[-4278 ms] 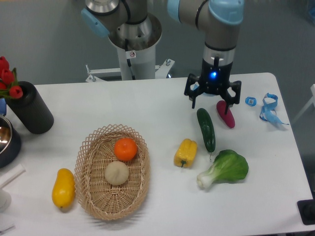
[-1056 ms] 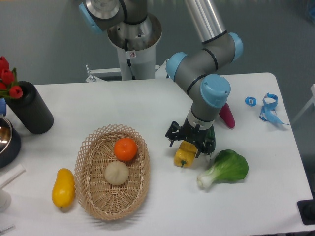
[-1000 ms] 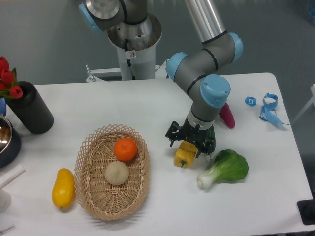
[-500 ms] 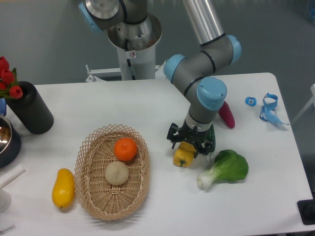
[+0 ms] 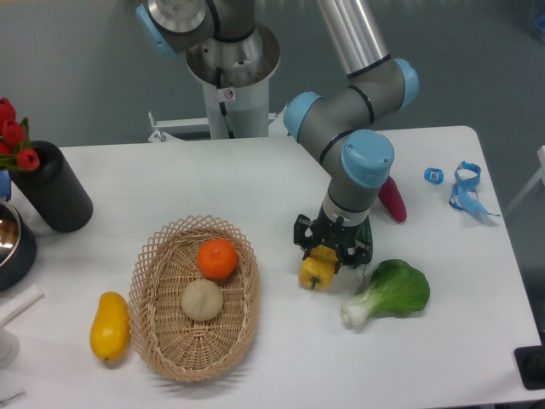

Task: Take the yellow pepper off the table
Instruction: 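Lift the held yellow pepper up and back toward the cucumber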

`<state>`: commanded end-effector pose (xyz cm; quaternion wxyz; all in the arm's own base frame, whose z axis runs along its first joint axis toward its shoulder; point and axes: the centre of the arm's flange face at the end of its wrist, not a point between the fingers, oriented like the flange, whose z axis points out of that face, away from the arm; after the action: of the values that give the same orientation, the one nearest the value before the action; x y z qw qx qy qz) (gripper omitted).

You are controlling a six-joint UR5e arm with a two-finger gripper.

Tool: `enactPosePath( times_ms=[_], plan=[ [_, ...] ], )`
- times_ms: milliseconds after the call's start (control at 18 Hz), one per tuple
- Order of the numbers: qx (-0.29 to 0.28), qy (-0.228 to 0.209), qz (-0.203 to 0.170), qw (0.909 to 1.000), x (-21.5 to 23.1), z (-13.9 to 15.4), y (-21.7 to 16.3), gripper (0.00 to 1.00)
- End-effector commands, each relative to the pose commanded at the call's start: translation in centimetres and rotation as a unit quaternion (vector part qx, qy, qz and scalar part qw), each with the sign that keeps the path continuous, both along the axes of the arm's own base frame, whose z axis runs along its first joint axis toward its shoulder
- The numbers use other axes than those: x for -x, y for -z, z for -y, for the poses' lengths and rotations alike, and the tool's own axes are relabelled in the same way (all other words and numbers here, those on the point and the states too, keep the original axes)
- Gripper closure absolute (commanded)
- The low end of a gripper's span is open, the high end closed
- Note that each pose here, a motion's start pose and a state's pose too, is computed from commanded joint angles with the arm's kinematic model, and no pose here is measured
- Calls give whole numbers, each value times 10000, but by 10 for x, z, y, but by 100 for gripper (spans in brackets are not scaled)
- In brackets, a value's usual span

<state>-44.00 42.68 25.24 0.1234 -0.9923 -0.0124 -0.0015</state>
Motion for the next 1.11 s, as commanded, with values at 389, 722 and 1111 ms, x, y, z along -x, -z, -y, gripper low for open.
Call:
enactPosePath(
  times_ms=[389,722,1111],
  plan=[
    [-560,16,-991,9935,10,-4,-121,66],
    [-808,-212,-1484,9854,23,23,-189,65],
    [-855,-378,-1597,9827,31,42,-205,66]
  ],
)
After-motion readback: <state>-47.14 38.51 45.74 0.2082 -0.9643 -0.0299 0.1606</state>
